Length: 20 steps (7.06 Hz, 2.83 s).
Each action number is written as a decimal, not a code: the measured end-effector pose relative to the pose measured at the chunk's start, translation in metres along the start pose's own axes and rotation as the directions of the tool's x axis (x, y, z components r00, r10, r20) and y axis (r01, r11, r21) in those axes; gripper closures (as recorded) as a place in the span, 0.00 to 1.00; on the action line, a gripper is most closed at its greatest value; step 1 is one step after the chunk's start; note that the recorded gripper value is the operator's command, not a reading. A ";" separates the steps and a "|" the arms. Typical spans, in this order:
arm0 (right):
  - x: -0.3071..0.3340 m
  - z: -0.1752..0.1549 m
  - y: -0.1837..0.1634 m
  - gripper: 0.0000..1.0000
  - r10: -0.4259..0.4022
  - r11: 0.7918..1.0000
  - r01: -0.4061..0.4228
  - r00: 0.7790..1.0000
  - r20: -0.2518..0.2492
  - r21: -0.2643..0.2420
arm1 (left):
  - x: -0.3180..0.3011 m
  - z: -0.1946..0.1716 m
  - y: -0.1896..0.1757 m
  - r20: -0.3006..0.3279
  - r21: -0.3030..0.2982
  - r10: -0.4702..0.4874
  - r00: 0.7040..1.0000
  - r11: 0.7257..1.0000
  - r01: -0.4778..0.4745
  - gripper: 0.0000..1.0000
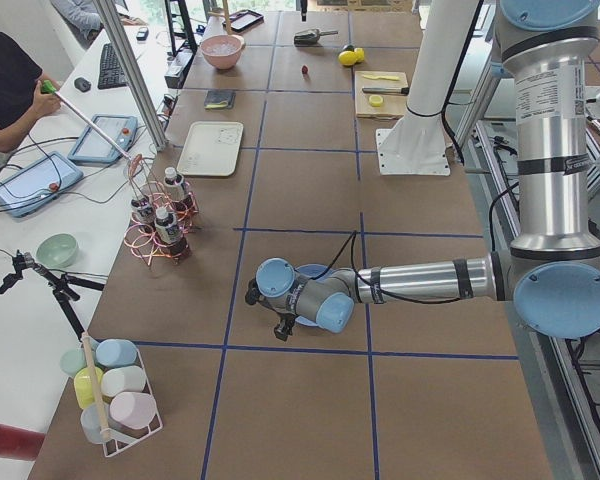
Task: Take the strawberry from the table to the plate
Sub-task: 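Lower the left gripper toward the rim of the light blue plate, then grip the plate rim with the left gripper and lift it toward the table center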
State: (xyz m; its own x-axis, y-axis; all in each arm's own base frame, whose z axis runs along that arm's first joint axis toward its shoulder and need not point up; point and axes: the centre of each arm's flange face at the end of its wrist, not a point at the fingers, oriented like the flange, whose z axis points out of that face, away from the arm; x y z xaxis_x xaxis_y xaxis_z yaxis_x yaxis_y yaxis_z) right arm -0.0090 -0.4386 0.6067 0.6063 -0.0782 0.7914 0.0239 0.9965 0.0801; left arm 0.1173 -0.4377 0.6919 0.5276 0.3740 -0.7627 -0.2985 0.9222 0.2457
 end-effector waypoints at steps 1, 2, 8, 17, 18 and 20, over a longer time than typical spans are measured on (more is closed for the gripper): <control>-0.002 -0.001 -0.001 0.00 -0.020 1.000 0.020 1.000 0.006 0.011 | 0.004 0.009 -0.007 0.023 -0.006 -0.018 1.000 1.000 0.018 0.10; -0.003 -0.001 -0.001 0.00 -0.038 0.999 0.037 0.999 0.009 0.023 | 0.003 0.014 -0.010 0.038 -0.012 -0.028 0.999 1.000 0.029 0.18; -0.007 0.001 -0.002 0.00 -0.036 0.999 0.035 0.999 0.036 0.022 | 0.003 0.028 -0.009 0.048 -0.039 -0.034 0.998 0.999 0.036 0.74; -0.019 -0.004 -0.007 0.00 -0.052 0.998 0.050 0.996 0.072 0.027 | 0.176 -0.047 -0.082 -0.177 0.107 -0.221 0.959 0.964 0.242 1.00; -0.024 -0.003 -0.008 0.00 -0.052 0.999 0.050 0.995 0.088 0.023 | 0.232 -0.035 -0.111 -0.249 0.076 -0.268 0.930 0.952 0.295 1.00; -0.036 0.000 -0.014 0.00 -0.048 0.999 0.047 0.993 0.105 0.012 | 0.380 0.009 -0.185 -0.332 0.003 -0.387 0.860 0.912 0.411 1.00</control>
State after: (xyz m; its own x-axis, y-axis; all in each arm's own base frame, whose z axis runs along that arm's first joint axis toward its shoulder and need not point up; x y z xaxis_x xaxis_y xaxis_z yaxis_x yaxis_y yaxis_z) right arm -0.0316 -0.4502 0.5770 0.5178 -0.1282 0.8459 0.0426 0.9914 0.1241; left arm 0.3800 -0.4649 0.3617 0.3050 -0.0675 -0.9500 -0.0531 0.9947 -0.0878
